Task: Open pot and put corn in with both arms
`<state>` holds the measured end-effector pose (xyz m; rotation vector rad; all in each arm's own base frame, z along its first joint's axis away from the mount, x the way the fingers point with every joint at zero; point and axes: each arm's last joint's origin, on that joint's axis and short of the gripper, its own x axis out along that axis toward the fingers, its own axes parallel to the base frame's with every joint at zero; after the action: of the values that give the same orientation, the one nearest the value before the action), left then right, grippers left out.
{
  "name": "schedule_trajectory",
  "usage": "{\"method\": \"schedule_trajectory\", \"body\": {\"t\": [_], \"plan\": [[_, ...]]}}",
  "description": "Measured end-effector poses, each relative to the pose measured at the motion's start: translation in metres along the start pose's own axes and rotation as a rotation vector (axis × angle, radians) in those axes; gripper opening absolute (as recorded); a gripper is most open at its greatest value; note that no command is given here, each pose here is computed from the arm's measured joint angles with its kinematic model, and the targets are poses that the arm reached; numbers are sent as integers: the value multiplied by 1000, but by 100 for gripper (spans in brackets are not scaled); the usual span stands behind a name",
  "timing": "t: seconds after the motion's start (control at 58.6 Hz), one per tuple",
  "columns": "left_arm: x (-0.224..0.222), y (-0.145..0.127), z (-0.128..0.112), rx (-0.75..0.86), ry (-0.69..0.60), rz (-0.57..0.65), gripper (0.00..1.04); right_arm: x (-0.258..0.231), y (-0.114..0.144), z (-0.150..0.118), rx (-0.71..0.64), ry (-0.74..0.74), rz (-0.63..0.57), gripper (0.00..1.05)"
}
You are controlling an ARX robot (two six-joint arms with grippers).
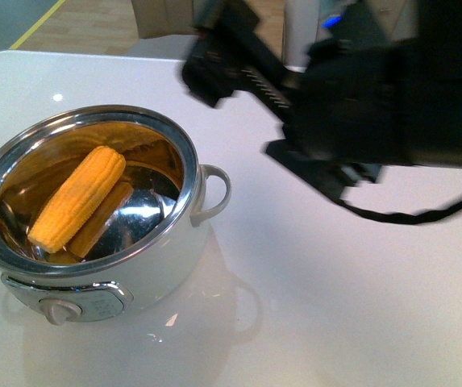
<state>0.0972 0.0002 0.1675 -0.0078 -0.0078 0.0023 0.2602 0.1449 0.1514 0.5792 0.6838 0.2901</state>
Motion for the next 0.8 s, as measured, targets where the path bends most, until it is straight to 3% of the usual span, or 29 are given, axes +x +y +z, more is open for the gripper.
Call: {"method": "schedule_trajectory", "body": {"t": [0.188,0.256,0.393,0.734,0.803], "plan": [[0,0,0,0,0,0,98,-47,-27,9,-130,-177,-107,94],[0,0,0,0,0,-4,98,-51,-35,5,-284,-437,-179,82],[0,0,0,0,0,2,98,-77,-59,-1,-471,-642,-266,59],[0,0,0,0,0,0,98,-121,-81,-7,-566,-662,-283,2],[0,0,0,0,0,0,98,-127,-83,-8,-573,-665,-284,2]]}}
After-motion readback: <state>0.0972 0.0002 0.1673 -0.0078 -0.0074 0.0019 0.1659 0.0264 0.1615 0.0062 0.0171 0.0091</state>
